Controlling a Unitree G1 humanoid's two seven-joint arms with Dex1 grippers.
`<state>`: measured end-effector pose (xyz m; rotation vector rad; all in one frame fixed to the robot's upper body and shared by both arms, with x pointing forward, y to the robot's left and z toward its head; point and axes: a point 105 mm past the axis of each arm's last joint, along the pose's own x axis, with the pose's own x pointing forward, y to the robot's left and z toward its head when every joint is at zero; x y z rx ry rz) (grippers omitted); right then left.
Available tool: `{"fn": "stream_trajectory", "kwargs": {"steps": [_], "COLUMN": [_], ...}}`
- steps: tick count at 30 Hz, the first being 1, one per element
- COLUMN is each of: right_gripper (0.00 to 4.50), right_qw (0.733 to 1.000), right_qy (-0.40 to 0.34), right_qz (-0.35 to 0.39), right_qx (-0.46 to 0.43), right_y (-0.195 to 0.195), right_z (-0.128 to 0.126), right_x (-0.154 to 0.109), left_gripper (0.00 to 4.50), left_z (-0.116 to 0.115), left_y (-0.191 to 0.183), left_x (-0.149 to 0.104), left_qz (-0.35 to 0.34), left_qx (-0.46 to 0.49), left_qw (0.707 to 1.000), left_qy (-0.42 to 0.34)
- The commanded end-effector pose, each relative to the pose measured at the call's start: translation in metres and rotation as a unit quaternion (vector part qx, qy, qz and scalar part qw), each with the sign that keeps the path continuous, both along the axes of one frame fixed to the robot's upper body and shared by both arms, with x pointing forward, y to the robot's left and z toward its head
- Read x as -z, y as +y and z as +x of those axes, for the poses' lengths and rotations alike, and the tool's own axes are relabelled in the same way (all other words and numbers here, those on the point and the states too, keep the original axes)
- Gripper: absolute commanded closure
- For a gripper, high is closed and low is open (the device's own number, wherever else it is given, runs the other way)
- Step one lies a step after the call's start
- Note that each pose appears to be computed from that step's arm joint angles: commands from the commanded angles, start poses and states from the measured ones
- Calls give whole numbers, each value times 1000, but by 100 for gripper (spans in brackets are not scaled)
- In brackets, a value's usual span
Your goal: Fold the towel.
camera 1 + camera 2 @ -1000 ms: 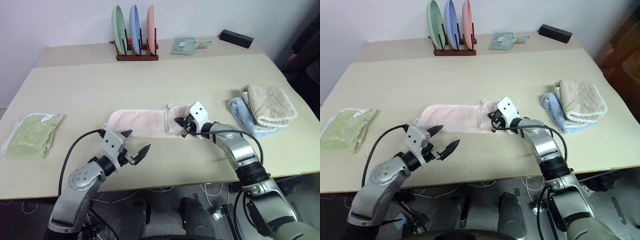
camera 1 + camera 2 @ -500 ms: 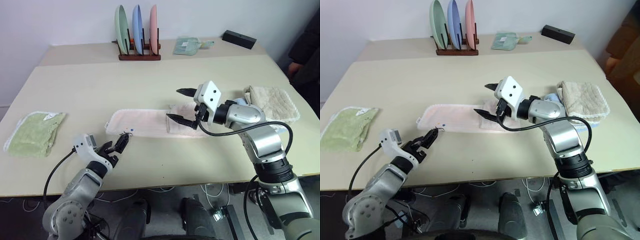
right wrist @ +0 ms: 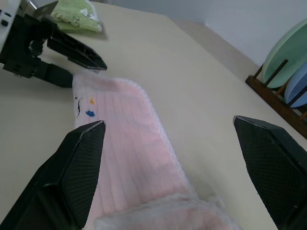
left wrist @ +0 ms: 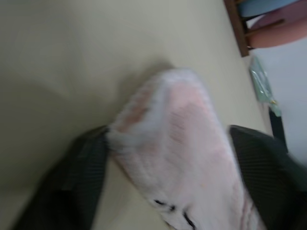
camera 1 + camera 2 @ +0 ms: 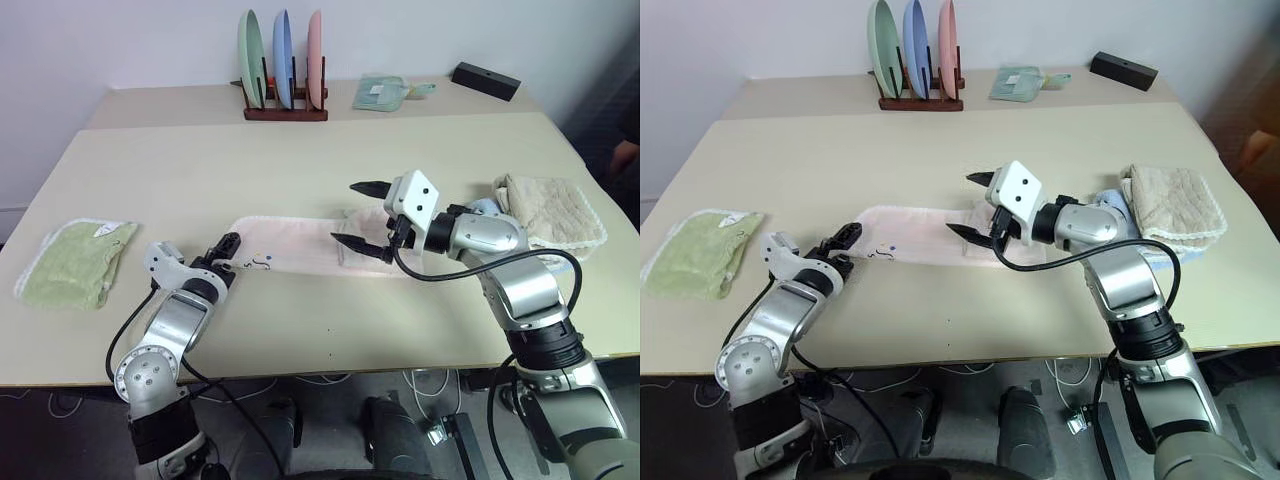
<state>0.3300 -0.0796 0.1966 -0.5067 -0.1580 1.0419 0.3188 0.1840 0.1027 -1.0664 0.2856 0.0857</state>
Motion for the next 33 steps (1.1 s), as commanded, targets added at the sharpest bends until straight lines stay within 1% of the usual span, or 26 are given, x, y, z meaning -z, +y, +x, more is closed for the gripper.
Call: {"fn": "stream_trajectory", "kwargs": {"steps": [1, 4, 5, 6, 8, 12, 14, 16, 17, 19, 20, 22, 24, 26, 28, 31, 33], "right_gripper": [12, 12, 12, 12, 12, 12, 12, 12, 12, 12, 12, 12, 12, 12, 12, 12, 12], "right_qw": [1000, 1000, 1000, 1000, 1000, 1000, 1000, 1000, 1000, 1000, 1000, 1000, 1000, 1000, 1000, 999, 999], "right_qy": [-28, -26, -26, -25, -24, -24, -23, -23, -22, -22, -22, -23, -23, -23, -24, -25, -25], "right_qz": [9, 7, 6, 5, 3, -3, -4, -7, -9, -13, -14, -14, -14, -15, -17, -19, -19], "right_qx": [-11, -10, -9, -8, -5, 3, 5, 8, 8, 7, 6, 5, 4, 3, 4, 9, 12], "right_y": [4, 5, 4, 4, 2, -3, -5, -7, -8, -8, -8, -7, -6, -5, -5, -6, -7], "right_z": [-10, -13, -13, -14, -15, -15, -15, -13, -12, -11, -10, -9, -8, -7, -6, -6, -6], "right_x": [-13, -11, -10, -10, -10, -11, -11, -11, -10, -9, -8, -8, -8, -7, -6, -5, -4], "left_gripper": [245, 401, 446, 446, 446, 446, 446, 446, 446, 446, 446, 446, 446, 446, 446, 446, 446], "left_z": [5, 8, 8, 9, 7, -6, -11, -17, -17, -15, -13, -12, -11, -13, -17, -15, -16], "left_y": [-1, 2, 3, 6, 23, 65, 77, 91, 91, 80, 66, 38, 26, -26, -61, -82, -96], "left_x": [-5, -9, -11, -15, -34, -67, -77, -96, -106, -121, -127, -133, -135, -126, -107, -81, -70], "left_qz": [-6, -8, -4, -2, 6, 80, 98, 160, 186, 231, 250, 276, 288, 340, 378, 405, 414], "left_qx": [4, 1, 0, -4, -33, -74, -82, -74, -60, -22, 13, 75, 102, 209, 295, 348, 378], "left_qw": [1000, 1000, 1000, 999, 996, 983, 977, 965, 958, 944, 935, 917, 908, 865, 825, 797, 777], "left_qy": [-10, -21, -26, -36, -83, -150, -169, -194, -210, -235, -252, -277, -287, -304, -299, -284, -287]}}
